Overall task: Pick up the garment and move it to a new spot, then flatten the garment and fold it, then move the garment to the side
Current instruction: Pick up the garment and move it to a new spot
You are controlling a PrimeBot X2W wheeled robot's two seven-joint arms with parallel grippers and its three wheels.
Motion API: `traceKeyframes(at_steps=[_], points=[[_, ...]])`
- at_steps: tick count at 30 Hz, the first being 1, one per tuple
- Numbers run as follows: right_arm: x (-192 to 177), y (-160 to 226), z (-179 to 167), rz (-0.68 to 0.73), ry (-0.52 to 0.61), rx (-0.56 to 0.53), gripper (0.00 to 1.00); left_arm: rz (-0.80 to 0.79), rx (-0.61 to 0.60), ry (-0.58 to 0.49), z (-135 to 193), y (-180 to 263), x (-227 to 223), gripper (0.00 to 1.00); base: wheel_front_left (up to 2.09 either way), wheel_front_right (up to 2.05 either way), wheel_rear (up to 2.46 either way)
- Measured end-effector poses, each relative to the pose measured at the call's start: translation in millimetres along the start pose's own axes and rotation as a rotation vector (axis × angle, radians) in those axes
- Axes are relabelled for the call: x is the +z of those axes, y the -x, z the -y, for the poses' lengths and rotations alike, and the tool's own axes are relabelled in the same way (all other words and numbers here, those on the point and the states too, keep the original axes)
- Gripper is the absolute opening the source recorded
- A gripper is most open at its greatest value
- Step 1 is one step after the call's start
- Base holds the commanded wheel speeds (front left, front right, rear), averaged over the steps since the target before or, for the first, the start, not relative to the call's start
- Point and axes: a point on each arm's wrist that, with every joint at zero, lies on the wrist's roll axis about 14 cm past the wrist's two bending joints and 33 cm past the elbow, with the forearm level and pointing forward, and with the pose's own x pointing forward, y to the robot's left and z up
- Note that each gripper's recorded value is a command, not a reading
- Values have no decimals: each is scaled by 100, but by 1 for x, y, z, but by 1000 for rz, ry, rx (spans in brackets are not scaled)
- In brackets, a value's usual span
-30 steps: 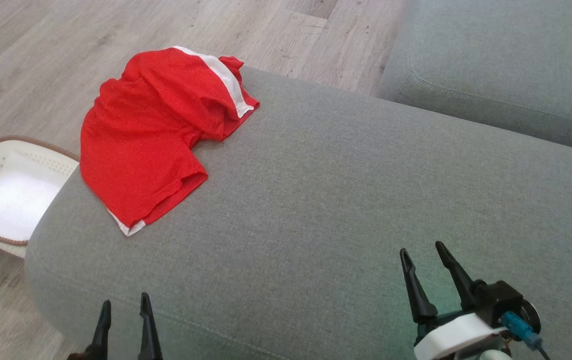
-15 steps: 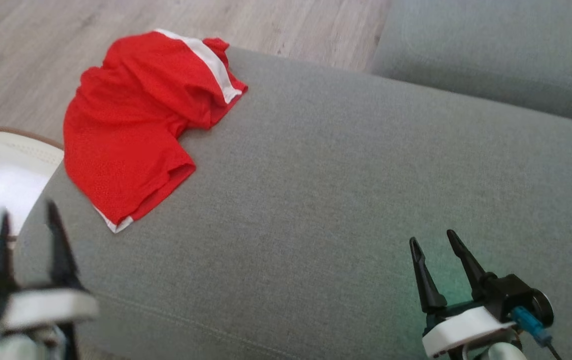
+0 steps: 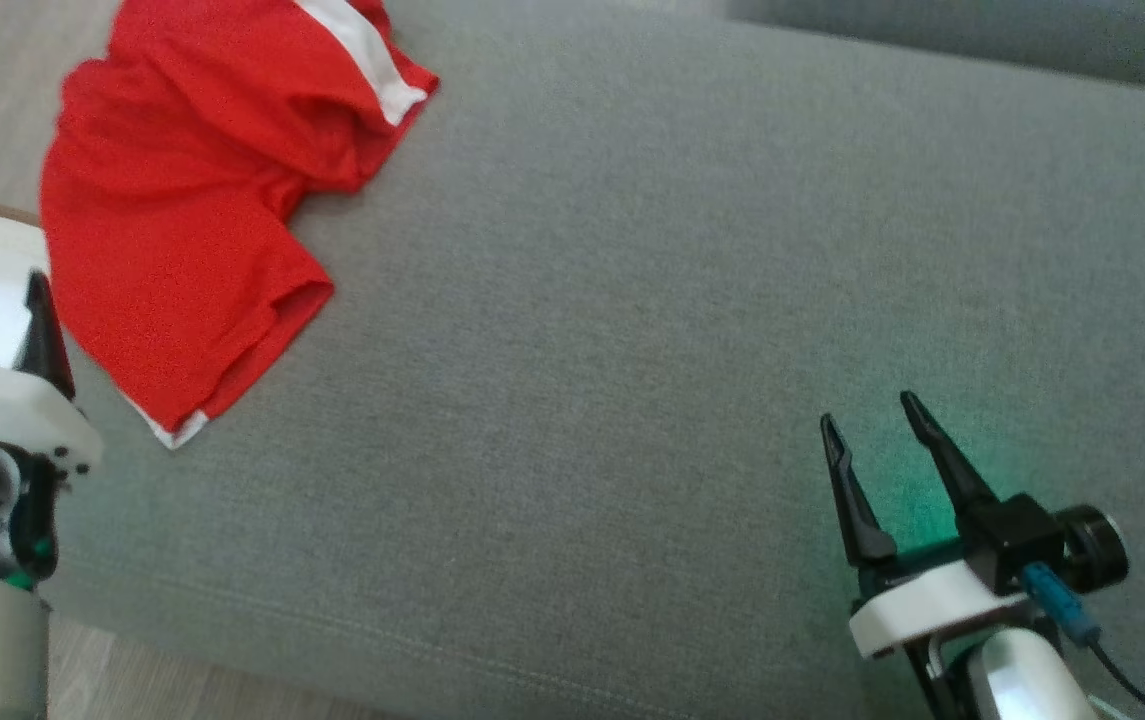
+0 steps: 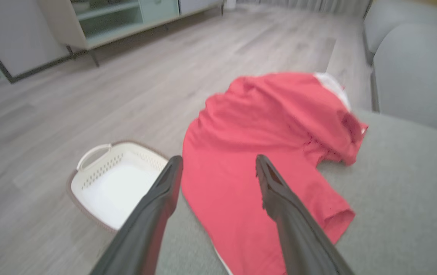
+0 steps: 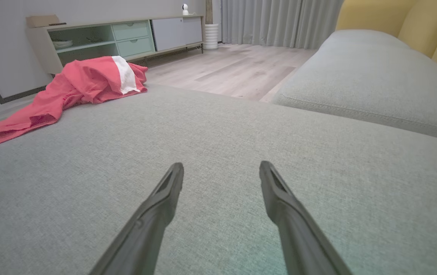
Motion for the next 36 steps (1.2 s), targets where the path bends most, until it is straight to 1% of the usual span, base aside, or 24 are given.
traceKeyframes(at_steps=[5, 11, 16, 20, 21, 22, 23, 24, 25, 32, 36], points=[[-12, -6, 12, -36, 11, -20, 100, -248, 0, 3, 8, -20, -62, 100, 0, 0, 0], [-29, -9, 26, -80, 8, -50, 100, -442, -17, 48, 25, -33, -110, 100, 0, 0, 0], [-31, -14, 33, -82, 7, -63, 100, -541, -19, 69, 31, -37, -132, 100, 0, 0, 0], [-33, -18, 36, -82, 9, -67, 100, -562, -22, 75, 34, -43, -136, 100, 0, 0, 0], [-35, -18, 37, -89, 6, -69, 100, -568, -24, 77, 35, -45, -136, 94, 0, 0, 0], [-36, -18, 38, -93, 5, -70, 100, -574, -26, 79, 37, -47, -136, 56, 0, 0, 0], [-38, -18, 39, -96, 3, -72, 100, -573, -31, 83, 39, -49, -135, 33, 0, 0, 0], [-39, -18, 39, -98, 2, -74, 100, -574, -35, 84, 40, -50, -135, 15, 0, 0, 0], [-39, -18, 40, -99, 3, -75, 100, -574, -40, 79, 42, -51, -135, 0, 0, 0, 0], [-32, -18, 42, -82, 8, -83, 100, -525, -59, 61, 45, -53, -126, 0, 0, 0, 0], [-25, -17, 42, -60, 2, -88, 100, -451, -76, 29, 44, -56, -107, 0, 0, 0, 0]])
